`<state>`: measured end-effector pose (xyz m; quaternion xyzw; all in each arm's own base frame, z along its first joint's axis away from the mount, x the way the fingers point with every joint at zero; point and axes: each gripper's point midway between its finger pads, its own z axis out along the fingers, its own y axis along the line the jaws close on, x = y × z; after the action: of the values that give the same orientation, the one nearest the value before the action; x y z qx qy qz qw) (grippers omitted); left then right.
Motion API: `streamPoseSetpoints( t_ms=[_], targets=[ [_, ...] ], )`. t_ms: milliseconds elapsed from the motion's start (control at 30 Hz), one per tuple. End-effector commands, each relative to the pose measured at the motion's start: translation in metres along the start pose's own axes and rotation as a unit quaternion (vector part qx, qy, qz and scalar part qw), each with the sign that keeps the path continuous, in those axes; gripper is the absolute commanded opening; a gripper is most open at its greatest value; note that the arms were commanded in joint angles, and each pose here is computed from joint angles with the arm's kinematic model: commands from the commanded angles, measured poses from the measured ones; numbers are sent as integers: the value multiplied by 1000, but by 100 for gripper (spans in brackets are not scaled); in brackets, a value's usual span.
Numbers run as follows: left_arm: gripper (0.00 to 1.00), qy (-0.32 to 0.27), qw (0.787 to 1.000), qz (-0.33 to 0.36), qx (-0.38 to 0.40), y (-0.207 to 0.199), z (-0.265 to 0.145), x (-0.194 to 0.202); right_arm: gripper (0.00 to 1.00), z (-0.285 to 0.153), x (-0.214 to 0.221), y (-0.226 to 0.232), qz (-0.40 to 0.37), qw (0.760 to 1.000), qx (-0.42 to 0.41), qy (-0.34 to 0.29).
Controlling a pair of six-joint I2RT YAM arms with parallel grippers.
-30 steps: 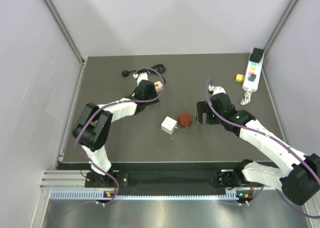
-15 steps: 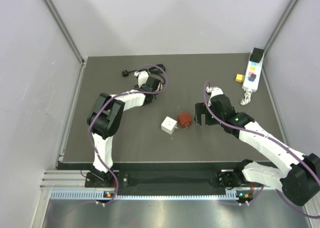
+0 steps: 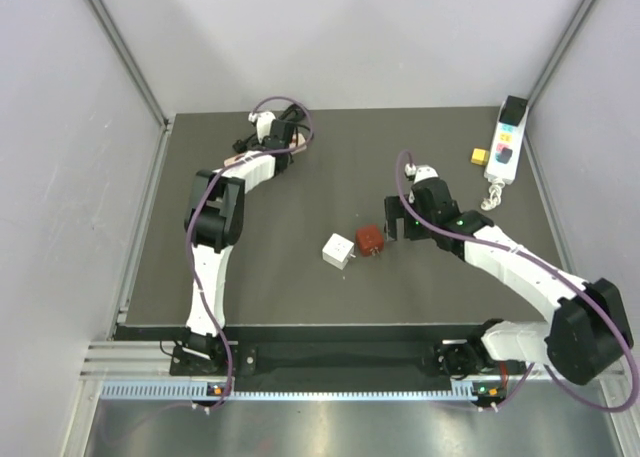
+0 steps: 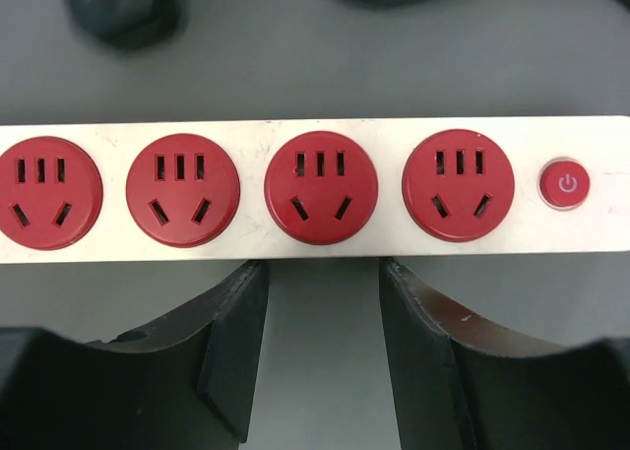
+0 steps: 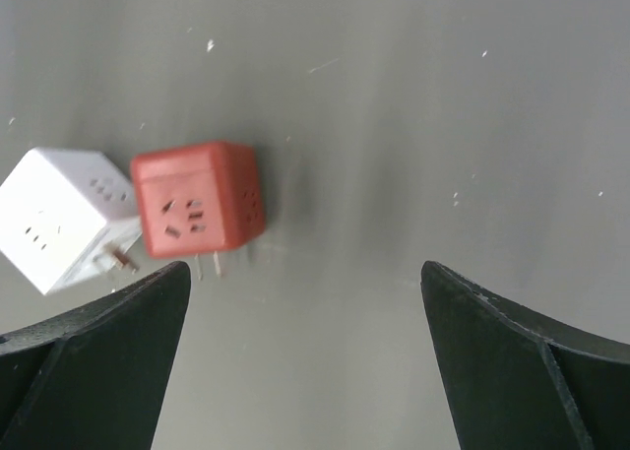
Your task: Pull the plug off the socket
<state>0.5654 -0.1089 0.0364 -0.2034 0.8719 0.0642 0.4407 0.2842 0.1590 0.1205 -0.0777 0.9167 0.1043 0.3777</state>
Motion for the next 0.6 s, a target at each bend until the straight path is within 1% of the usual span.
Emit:
streamPoseSetpoints(
  t_ms=[0, 33, 100, 133, 200, 233, 300, 333, 367, 433, 467, 533, 567],
  targets=[
    [53, -35, 999, -1, 26, -8, 17, -48, 100, 4, -40, -4, 21, 999, 15, -39],
    [53, -41, 998, -2, 41, -14, 16, -60, 100, 6, -43, -7, 25, 999, 19, -37],
    [53, -51, 997, -1, 54, -14, 11, -69, 100, 10, -53, -13, 34, 998, 34, -40],
    [54, -53, 997, -5, 60, -12, 12, -62, 100, 10, -56, -16, 38, 998, 41, -41],
    [57, -45, 994, -15, 99, -19, 2, -54, 100, 11, -70, -26, 51, 996, 60, -50],
    [60, -54, 990, -21, 132, -30, -4, -60, 100, 11, -71, -36, 63, 994, 79, -47],
    [62, -57, 985, -18, 163, -36, -16, -61, 100, 8, -78, -45, 73, 992, 95, -47],
    [65, -74, 979, -20, 187, -45, -23, -68, 100, 6, -81, -57, 84, 988, 118, -53],
    [66, -70, 973, -13, 221, -56, -32, -66, 100, 4, -83, -65, 92, 985, 131, -57],
    [68, -72, 965, -3, 254, -60, -45, -63, 100, 1, -84, -90, 118, 978, 162, -60],
    [69, -77, 952, 0, 296, -72, -55, -64, 100, 1, -84, -98, 127, 975, 171, -59],
    [69, -80, 937, 2, 339, -80, -71, -62, 100, -2, -85, -126, 152, 966, 203, -59],
    [70, -94, 928, -1, 361, -86, -79, -69, 100, 1, -83, -136, 159, 962, 217, -53]
  ],
)
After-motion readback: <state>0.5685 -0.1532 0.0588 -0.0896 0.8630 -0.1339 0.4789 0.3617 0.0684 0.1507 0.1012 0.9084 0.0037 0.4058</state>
